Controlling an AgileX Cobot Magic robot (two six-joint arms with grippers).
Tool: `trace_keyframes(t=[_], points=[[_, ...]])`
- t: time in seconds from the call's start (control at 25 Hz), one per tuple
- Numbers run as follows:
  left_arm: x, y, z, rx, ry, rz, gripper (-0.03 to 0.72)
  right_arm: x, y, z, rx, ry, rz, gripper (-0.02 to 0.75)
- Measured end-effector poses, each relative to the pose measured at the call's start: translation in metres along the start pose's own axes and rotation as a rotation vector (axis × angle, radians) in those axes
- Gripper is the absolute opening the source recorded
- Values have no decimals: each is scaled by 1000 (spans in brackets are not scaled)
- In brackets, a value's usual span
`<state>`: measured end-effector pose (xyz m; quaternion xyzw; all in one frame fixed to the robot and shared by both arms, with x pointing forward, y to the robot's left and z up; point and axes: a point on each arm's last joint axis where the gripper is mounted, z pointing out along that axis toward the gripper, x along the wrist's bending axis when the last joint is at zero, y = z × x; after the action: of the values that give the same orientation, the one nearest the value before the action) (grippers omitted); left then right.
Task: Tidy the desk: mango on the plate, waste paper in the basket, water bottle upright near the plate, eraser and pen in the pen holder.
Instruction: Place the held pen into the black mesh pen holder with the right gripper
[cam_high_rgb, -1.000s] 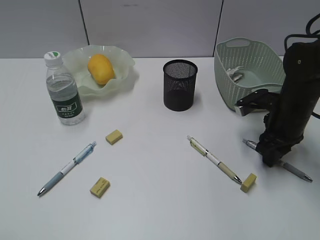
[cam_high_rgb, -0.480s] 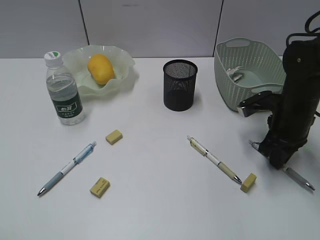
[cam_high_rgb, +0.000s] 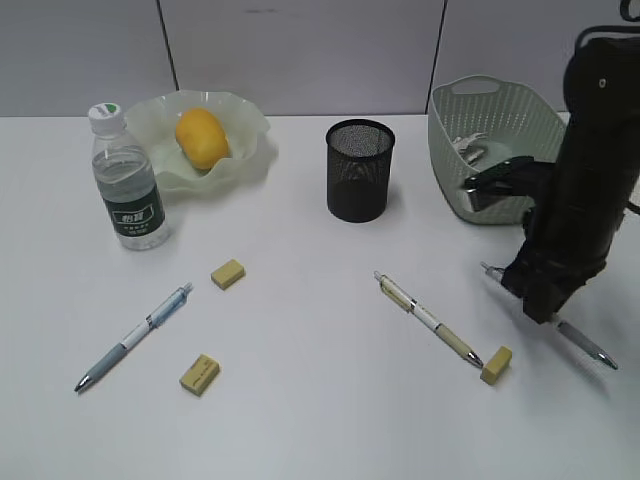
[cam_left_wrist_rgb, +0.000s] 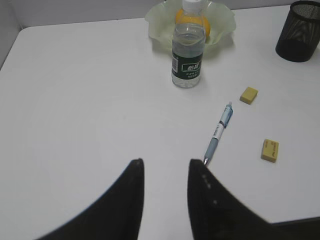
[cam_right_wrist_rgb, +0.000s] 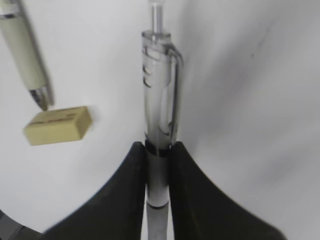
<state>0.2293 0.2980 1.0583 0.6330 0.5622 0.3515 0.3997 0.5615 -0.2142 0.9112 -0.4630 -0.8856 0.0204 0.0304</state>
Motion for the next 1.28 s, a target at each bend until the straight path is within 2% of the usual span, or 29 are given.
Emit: trace_keyframes(t=[0.24,0.44,0.56,0.84,1.28], points=[[0,0,0,0,0,0,233,45,10,-22,-66,-14,-101,118],[0,0,0,0,0,0,233,62,14,-44,-195,-12,-60,118],[0,0,0,0,0,0,233,66,16,-64,-331,14,-14,118],[0,0,0,0,-1,-1,233,70,27,-118,-759,39,101,118],[0,0,0,0,-1,-1,233,60,53,-153,-1262,-92,181,118]])
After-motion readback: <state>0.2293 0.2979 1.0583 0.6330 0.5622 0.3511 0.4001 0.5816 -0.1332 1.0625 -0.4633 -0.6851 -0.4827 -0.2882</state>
